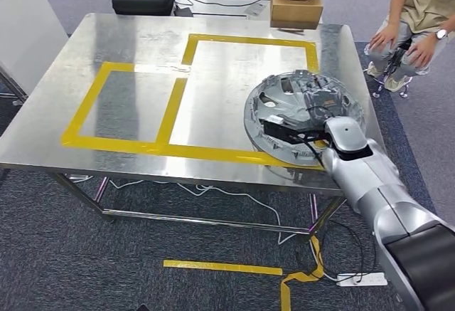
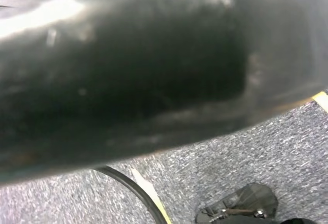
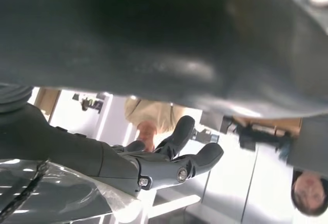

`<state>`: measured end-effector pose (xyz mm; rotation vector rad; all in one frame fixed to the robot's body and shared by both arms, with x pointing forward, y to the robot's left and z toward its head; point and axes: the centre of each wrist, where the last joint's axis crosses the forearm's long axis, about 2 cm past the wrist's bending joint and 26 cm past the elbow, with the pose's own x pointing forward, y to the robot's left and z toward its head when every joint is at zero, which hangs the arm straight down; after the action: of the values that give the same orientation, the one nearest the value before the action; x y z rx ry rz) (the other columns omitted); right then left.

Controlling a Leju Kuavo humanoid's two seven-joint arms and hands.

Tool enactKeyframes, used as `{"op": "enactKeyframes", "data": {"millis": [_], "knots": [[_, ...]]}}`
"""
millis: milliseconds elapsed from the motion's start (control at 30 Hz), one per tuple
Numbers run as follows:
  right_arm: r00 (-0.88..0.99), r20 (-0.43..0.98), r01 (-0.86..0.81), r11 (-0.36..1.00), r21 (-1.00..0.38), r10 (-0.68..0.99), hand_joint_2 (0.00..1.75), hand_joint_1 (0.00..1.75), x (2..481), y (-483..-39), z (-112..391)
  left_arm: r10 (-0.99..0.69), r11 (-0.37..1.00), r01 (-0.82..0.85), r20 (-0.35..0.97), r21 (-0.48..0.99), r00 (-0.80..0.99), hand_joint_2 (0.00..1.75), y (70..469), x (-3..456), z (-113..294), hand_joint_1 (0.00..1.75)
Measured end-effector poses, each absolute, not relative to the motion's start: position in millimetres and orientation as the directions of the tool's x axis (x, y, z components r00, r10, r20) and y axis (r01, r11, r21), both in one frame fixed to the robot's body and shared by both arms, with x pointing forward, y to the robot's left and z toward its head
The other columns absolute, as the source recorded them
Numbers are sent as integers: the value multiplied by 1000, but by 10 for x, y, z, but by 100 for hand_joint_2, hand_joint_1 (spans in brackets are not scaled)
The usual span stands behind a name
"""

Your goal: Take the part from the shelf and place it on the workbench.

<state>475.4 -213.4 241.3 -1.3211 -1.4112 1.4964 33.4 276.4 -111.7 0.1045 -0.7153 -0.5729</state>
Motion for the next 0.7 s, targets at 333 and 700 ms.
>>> {"op": "enactKeyframes", "data": {"millis": [333, 700], "knots": [[-282, -240, 242, -173, -955, 929, 0, 0, 4789, -1975, 2749, -510, 855, 439, 599, 275, 617, 0, 2658, 373, -1108, 0], [-342, -262, 318, -151, -936, 902, 0, 0, 4605, -1616, 2928, -498, 864, 416, 615, 285, 612, 0, 2557, 465, -1091, 0]]}}
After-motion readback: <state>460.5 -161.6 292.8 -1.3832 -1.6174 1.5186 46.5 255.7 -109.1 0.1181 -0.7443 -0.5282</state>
